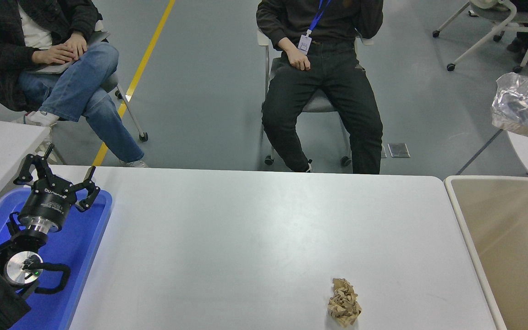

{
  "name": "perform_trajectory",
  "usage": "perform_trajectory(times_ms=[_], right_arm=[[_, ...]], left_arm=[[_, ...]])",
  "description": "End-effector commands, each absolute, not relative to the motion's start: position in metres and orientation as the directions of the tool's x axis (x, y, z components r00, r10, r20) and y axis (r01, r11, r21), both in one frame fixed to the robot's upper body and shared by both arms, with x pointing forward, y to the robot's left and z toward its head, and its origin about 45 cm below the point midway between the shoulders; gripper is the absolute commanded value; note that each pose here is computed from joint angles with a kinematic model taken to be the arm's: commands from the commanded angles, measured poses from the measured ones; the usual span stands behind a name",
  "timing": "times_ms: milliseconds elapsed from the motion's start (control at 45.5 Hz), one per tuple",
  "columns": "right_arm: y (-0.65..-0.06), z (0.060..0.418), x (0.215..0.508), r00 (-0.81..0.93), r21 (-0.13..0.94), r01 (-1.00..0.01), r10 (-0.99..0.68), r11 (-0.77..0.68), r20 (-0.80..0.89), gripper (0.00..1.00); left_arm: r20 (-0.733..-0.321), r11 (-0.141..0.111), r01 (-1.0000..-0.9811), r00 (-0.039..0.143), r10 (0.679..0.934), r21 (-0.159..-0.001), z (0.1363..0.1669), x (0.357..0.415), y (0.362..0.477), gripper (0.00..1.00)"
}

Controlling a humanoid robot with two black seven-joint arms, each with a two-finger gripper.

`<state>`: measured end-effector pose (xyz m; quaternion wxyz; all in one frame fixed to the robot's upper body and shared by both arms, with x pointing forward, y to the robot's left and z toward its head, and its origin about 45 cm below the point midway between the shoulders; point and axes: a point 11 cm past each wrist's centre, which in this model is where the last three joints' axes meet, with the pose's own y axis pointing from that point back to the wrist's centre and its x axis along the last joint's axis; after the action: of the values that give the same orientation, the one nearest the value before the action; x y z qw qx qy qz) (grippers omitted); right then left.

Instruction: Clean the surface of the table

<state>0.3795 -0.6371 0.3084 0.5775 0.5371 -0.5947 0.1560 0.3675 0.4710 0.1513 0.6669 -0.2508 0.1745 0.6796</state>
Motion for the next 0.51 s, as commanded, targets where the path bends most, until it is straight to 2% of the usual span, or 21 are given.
perform_trajectory(times_ms=[0,264,484], right_arm=[[-0.662,0.299,0.356,0.183,0.443,-0.74,-0.483,0.506,0.856,0.0],[-0.678,0.281,0.333,0.146,0.472,-0.65,-0.512,0.595,0.847,0.0],[-0.682,0.253,0.316,0.137,0.495,-0.595,-0.528,0.633,0.838,0.0]], left_arm=[[-0.574,-0.05,-0.994,0.015,0.819,-0.097,0.1512,0.3675,0.471,1.0],[-0.574,-0.05,-0.994,0.015,0.819,-0.097,0.1512,0.3675,0.471,1.0],[-0.574,-0.05,-0.994,0.015,0.819,-0.097,0.1512,0.3675,0.471,1.0]])
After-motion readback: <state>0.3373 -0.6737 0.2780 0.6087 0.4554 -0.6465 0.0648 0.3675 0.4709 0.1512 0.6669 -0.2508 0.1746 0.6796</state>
